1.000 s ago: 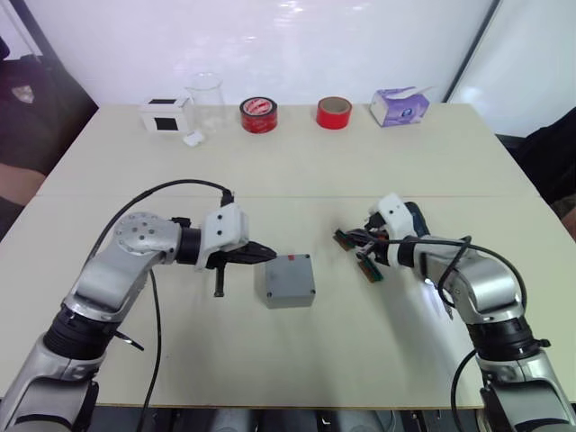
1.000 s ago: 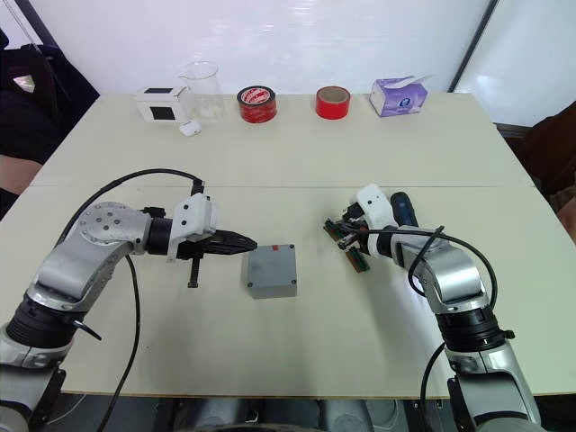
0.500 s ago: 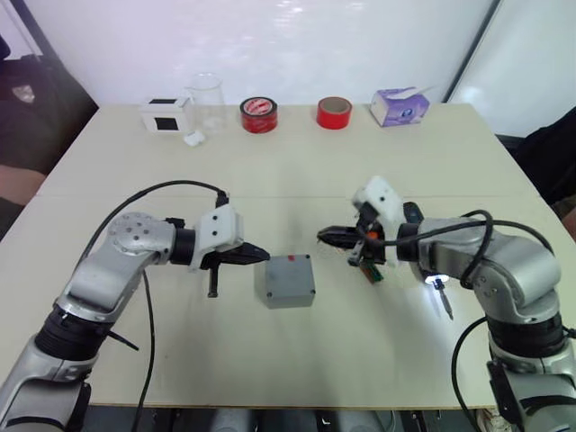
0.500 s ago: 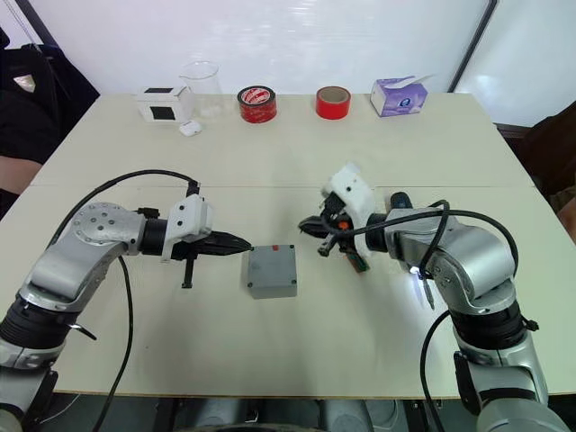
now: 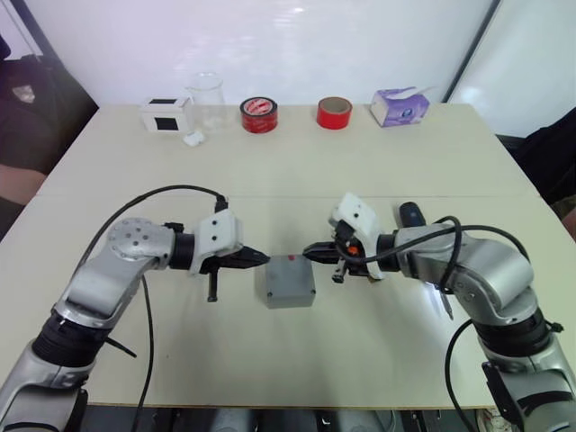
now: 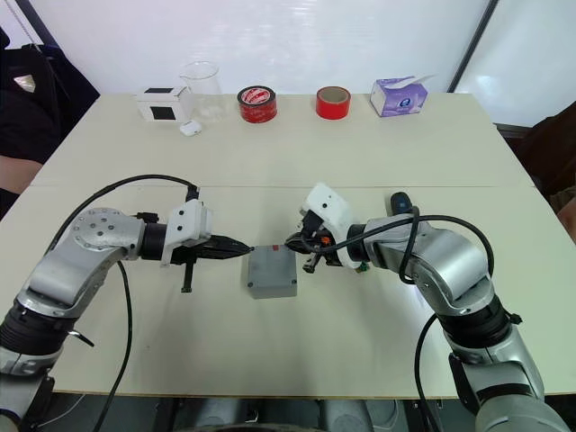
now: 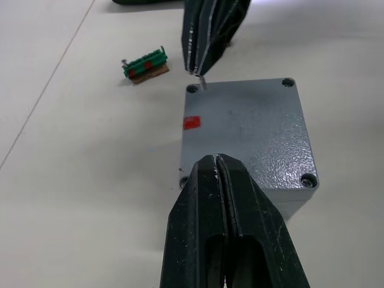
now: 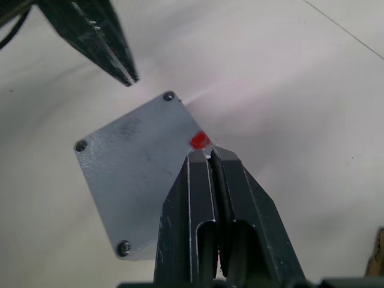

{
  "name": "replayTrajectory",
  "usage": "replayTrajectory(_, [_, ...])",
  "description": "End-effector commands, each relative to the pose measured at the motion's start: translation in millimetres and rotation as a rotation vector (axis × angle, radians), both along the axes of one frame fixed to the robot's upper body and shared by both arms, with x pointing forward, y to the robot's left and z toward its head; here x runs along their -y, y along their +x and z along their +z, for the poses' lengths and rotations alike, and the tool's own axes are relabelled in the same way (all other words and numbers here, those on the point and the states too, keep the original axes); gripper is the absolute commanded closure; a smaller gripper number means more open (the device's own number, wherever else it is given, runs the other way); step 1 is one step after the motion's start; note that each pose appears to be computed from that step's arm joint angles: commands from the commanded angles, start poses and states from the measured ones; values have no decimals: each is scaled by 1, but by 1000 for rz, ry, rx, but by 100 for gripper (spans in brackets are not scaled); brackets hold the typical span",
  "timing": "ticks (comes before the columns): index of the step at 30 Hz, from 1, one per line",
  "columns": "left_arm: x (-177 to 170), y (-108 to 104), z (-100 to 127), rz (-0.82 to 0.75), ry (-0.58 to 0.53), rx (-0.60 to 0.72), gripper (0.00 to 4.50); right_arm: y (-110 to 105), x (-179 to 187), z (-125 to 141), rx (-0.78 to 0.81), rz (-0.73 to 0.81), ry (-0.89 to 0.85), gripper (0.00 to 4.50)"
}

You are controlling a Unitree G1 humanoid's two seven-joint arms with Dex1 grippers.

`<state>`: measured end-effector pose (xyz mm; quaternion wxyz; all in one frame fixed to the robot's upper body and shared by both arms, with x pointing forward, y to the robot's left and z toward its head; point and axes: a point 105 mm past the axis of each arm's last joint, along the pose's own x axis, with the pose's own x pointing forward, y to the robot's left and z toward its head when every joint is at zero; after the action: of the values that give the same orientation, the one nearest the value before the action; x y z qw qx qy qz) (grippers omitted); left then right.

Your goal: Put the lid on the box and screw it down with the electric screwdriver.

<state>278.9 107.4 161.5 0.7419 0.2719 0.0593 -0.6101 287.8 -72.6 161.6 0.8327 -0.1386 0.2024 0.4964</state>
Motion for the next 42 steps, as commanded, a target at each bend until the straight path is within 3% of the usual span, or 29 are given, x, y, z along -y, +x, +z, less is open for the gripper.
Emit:
replayTrajectory(1, [1,-2,11,-7,-12,49,450,5,-1,12,64,6,3,449])
replayTrajectory(23, [8,-2,10,-15,-22,53,450,4,2,-16,29,14,-75,449])
replayTrajectory(26, [9,-1,11,-20,-24,54,450,1,2,-16,21,24,-70,374])
replayTrajectory(31, [14,-2,14,-45,-31,56,450,1,8,9,93,30,-72,170])
replayTrajectory(36, [21,-2,19,-77,-50,61,450,4,30,32,144,-19,-102,7])
replayTrajectory(42, [29,-3,34,-140,-100,74,450,23,112,57,112,-311,-301,2])
